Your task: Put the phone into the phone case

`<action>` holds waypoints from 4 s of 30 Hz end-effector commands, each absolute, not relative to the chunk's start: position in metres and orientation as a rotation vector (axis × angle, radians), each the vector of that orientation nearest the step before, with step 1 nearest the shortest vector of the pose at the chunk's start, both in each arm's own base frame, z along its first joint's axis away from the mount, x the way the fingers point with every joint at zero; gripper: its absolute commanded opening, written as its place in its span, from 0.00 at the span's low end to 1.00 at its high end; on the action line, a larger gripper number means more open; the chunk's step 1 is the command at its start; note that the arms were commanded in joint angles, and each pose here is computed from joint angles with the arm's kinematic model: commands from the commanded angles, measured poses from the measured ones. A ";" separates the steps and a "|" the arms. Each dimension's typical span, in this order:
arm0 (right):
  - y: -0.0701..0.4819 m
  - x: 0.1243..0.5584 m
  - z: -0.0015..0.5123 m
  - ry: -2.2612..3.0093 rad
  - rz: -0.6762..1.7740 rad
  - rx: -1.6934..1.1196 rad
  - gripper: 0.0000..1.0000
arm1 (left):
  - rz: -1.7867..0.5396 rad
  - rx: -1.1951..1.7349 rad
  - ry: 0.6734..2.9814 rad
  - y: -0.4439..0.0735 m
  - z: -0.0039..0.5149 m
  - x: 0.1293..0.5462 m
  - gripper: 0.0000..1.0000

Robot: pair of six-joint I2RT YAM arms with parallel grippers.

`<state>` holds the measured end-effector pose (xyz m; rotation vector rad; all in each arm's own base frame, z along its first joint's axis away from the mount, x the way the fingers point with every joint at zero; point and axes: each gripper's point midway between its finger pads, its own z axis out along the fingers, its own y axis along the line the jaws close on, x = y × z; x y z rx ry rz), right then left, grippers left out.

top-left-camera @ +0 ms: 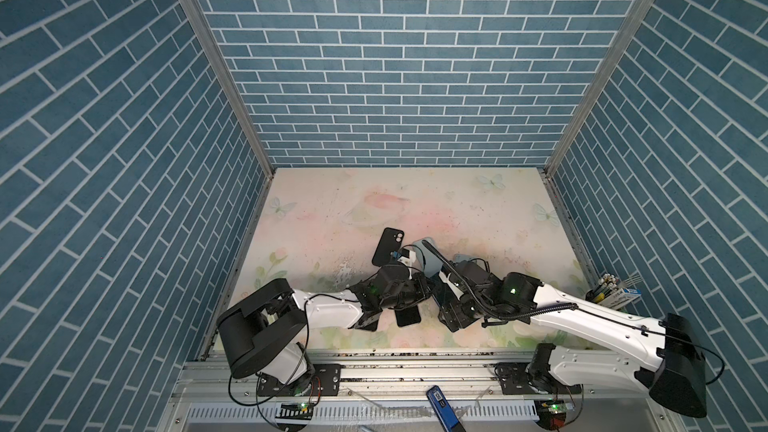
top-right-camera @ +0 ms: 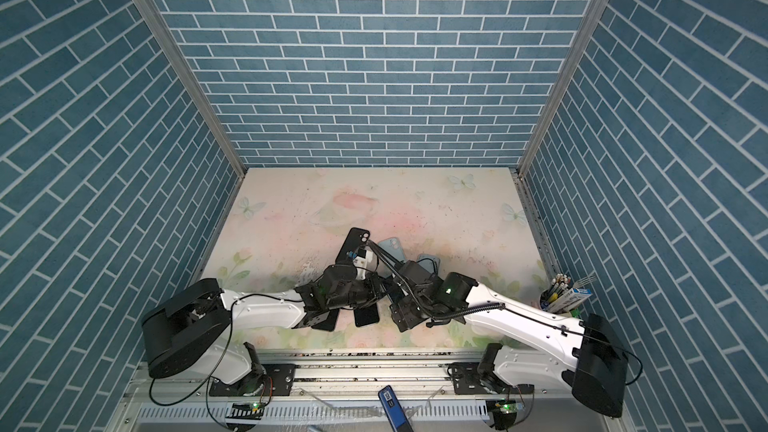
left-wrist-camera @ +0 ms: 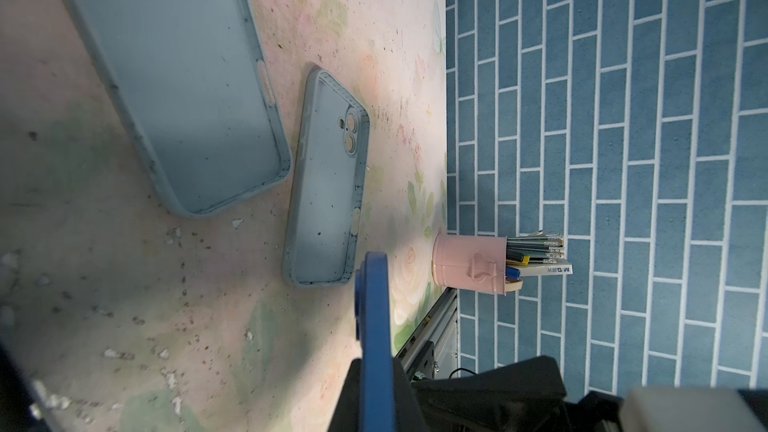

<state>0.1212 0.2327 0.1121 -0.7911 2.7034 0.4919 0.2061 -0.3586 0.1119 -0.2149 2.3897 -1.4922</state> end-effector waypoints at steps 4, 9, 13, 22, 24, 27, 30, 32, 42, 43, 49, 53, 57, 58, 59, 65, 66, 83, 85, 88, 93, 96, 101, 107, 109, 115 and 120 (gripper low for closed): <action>0.222 0.136 0.169 2.586 0.638 -0.582 0.84 | -1.543 -0.286 2.231 -0.327 0.151 0.228 0.05; 0.219 0.142 0.201 2.477 0.928 -0.334 0.79 | -1.556 -0.361 2.057 -0.296 0.196 0.238 0.08; 0.226 0.150 0.222 2.380 1.135 -0.192 0.74 | -1.562 -0.413 1.922 -0.272 0.233 0.237 0.13; 0.261 0.162 0.257 2.130 1.649 -0.040 0.55 | -1.685 -0.420 1.742 -0.260 0.284 0.230 0.15; 0.268 0.163 0.266 2.061 1.742 -0.037 0.53 | -1.705 -0.421 1.735 -0.261 0.286 0.230 0.15; 0.275 0.166 0.275 1.990 1.850 -0.023 0.53 | -1.731 -0.427 1.722 -0.263 0.287 0.230 0.14; 0.278 0.168 0.276 1.971 1.887 -0.009 0.51 | -1.753 -0.438 1.705 -0.263 0.287 0.230 0.14; 0.278 0.168 0.275 1.974 1.885 -0.007 0.49 | -1.759 -0.443 1.700 -0.263 0.287 0.230 0.14; 0.277 0.167 0.278 1.956 1.916 0.001 0.31 | -1.747 -0.464 1.705 -0.262 0.283 0.232 0.15; 0.278 0.166 0.279 1.954 1.919 -0.002 0.28 | -1.748 -0.468 1.703 -0.261 0.283 0.232 0.15; 0.277 0.165 0.282 1.941 1.929 -0.014 0.12 | -1.735 -0.476 1.724 -0.262 0.277 0.232 0.22; 0.274 0.166 0.284 1.938 1.917 -0.004 0.04 | -1.701 -0.466 1.775 -0.263 0.267 0.230 0.46; 0.257 0.174 0.286 1.937 1.844 0.057 0.00 | -1.444 -0.369 2.017 -0.256 0.233 0.222 0.62; 0.250 0.176 0.286 1.949 1.802 0.064 0.00 | -1.354 -0.348 2.093 -0.251 0.221 0.218 0.63; 0.242 0.176 0.287 1.972 1.740 0.071 0.00 | -1.254 -0.309 2.160 -0.245 0.211 0.214 0.64; 0.151 0.177 0.251 2.271 0.936 0.169 0.00 | -0.861 -0.154 2.455 -0.217 0.152 0.196 0.65; 0.135 0.177 0.246 2.304 0.815 0.185 0.00 | -0.823 -0.131 2.493 -0.217 0.144 0.194 0.65; 0.133 0.172 0.153 2.675 0.450 -0.124 0.00 | -0.637 0.147 2.606 -0.262 0.082 0.193 0.66; 0.130 0.174 0.147 2.694 0.401 -0.139 0.00 | -0.641 0.128 2.582 -0.258 0.083 0.194 0.66; 0.124 0.177 0.140 2.727 0.316 -0.142 0.00 | -0.666 0.102 2.548 -0.254 0.084 0.194 0.66; 0.111 0.185 0.132 2.771 0.153 -0.112 0.00 | -0.703 0.057 2.494 -0.245 0.089 0.193 0.67; 0.079 0.195 0.140 2.737 -0.116 -0.032 0.00 | -0.714 0.038 2.471 -0.240 0.092 0.193 0.67; 0.049 0.206 0.174 2.613 -0.335 0.020 0.00 | -0.733 0.023 2.452 -0.238 0.092 0.192 0.68; 0.144 0.204 0.175 2.637 0.362 -0.211 0.00 | -0.737 0.030 2.449 -0.240 0.092 0.193 0.68; 0.178 0.203 0.176 2.626 0.603 -0.242 0.00 | -0.735 0.037 2.453 -0.242 0.091 0.194 0.68; 0.224 0.222 0.171 2.636 0.795 -0.308 0.00 | -0.733 0.044 2.450 -0.244 0.091 0.195 0.68; 0.238 0.248 0.165 2.616 0.763 -0.332 0.00 | -0.730 0.047 2.449 -0.244 0.090 0.195 0.69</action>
